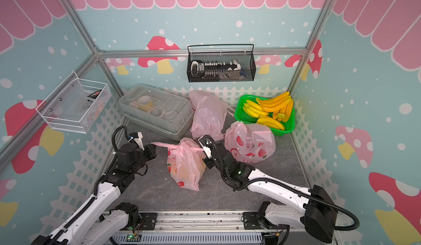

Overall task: Place the banana into a plastic bag & tie a knot
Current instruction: Tie the plastic bag at the center of the board.

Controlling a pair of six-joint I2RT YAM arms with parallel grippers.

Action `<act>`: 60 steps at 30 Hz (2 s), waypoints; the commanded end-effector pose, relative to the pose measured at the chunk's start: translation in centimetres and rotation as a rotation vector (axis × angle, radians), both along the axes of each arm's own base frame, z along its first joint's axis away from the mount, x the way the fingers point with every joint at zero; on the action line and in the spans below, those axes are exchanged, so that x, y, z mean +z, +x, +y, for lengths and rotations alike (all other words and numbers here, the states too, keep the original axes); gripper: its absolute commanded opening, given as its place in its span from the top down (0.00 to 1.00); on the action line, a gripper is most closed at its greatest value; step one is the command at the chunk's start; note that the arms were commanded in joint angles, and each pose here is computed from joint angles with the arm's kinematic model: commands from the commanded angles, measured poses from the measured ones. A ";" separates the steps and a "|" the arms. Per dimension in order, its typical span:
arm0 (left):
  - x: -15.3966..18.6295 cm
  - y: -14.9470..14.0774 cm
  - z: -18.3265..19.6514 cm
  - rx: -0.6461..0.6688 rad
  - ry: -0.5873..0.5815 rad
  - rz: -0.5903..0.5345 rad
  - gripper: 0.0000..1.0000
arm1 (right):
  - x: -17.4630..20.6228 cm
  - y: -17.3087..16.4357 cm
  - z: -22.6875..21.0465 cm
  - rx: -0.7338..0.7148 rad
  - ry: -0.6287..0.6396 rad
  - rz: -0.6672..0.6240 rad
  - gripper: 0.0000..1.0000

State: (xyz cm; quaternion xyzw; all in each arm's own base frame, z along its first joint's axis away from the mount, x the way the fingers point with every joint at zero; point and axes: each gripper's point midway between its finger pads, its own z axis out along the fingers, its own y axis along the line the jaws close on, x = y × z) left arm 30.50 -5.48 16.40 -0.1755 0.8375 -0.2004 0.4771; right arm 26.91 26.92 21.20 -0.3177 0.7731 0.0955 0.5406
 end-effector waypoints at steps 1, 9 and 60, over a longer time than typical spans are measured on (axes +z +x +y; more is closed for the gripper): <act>-1.5 -0.7 4.9 0.237 -0.063 0.014 1.00 | -3.0 1.8 -5.3 -0.212 -0.042 0.078 1.00; -1.5 -1.5 7.0 0.319 -0.100 0.018 1.00 | -3.1 2.5 -3.5 -0.120 0.101 0.155 1.00; 1.1 -3.2 7.7 0.353 -0.213 0.115 0.98 | -0.9 0.8 6.3 0.122 0.091 0.129 1.00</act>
